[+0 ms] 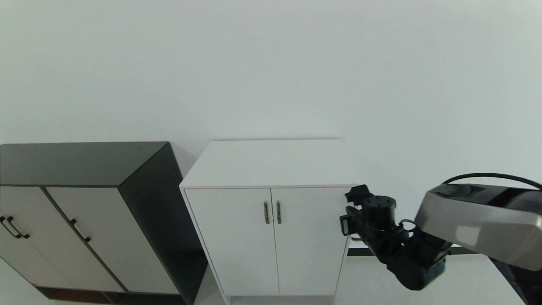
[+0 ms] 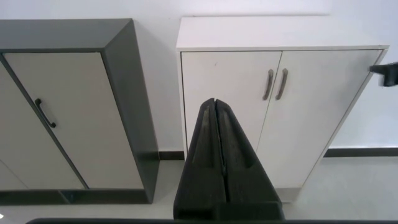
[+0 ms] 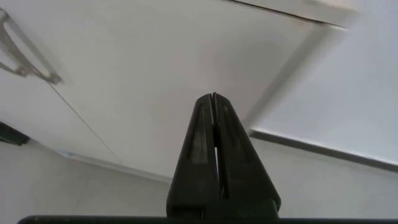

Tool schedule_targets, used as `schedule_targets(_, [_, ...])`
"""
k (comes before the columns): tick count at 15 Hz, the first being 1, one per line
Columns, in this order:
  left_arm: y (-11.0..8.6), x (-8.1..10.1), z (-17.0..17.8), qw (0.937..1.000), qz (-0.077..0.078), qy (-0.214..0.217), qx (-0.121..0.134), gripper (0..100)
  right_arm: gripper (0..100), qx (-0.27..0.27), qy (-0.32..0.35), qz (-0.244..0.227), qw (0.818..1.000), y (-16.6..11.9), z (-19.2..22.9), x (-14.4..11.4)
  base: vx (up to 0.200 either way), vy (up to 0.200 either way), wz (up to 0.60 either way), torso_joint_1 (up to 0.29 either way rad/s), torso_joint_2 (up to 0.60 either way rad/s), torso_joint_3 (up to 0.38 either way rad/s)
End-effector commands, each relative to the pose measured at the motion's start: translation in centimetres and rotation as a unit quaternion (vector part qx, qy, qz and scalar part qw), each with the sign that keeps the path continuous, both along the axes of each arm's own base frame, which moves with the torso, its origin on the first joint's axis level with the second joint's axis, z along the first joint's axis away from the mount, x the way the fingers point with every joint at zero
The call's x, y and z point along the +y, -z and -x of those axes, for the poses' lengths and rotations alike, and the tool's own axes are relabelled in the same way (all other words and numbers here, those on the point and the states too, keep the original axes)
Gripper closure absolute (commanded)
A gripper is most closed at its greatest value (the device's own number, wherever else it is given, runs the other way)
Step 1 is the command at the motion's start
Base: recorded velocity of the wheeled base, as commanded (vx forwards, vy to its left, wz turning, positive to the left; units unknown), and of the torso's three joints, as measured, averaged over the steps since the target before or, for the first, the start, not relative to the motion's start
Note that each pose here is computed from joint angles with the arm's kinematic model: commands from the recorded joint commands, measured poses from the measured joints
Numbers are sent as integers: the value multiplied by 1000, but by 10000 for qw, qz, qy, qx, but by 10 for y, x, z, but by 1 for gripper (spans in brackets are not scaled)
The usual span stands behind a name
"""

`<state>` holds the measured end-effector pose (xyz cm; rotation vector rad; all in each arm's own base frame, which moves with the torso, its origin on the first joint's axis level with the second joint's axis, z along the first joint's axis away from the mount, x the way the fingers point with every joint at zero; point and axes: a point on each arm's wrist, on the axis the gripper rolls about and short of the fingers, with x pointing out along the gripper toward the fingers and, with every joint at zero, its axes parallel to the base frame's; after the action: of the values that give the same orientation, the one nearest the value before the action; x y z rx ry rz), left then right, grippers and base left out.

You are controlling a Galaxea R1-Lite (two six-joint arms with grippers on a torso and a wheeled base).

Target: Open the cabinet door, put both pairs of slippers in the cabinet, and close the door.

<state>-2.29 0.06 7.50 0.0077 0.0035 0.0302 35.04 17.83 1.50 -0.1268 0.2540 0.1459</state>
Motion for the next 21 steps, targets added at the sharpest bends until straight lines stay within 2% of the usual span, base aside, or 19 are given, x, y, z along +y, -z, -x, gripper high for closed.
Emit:
schedule_targets(1, [0,0,0,10000,-8,-2,6,100,100,-416,685,-136,9967,-67,75,-78,0,0,0,0,0,0])
schedule_targets(4, [0,0,0,10000,-8,-2,6,100,100,-360,1615,-45,9862,-88,143,-148,0,0,0,0,0,0])
schedule_targets(7, [0,0,0,10000,-8,-2,6,100,100,-520,2208,171,9738,-102,192,-183,0,0,0,0,0,0])
schedule_targets(9, [0,0,0,10000,-8,-2,6,100,100,-467,2002,118,9786,-110,217,-189,0,0,0,0,0,0])
schedule_targets(11, [0,0,0,10000,-8,-2,6,100,100,-251,1787,30,9836,-109,264,-187,0,0,0,0,0,0])
schedule_targets(15, [0,0,0,10000,-8,-2,6,100,100,-182,1119,-301,9931,-75,346,-179,0,0,0,0,0,0])
schedule_targets(18, [0,0,0,10000,-8,-2,6,100,100,-450,889,-447,9940,-64,360,-178,0,0,0,0,0,0])
schedule_targets(20, [0,0,0,10000,-8,-2,6,100,100,-728,298,-568,9953,-62,365,-179,0,0,0,0,0,0])
schedule_targets(21, [0,0,0,10000,-8,-2,6,100,100,-765,222,-548,9953,-62,366,-180,0,0,0,0,0,0])
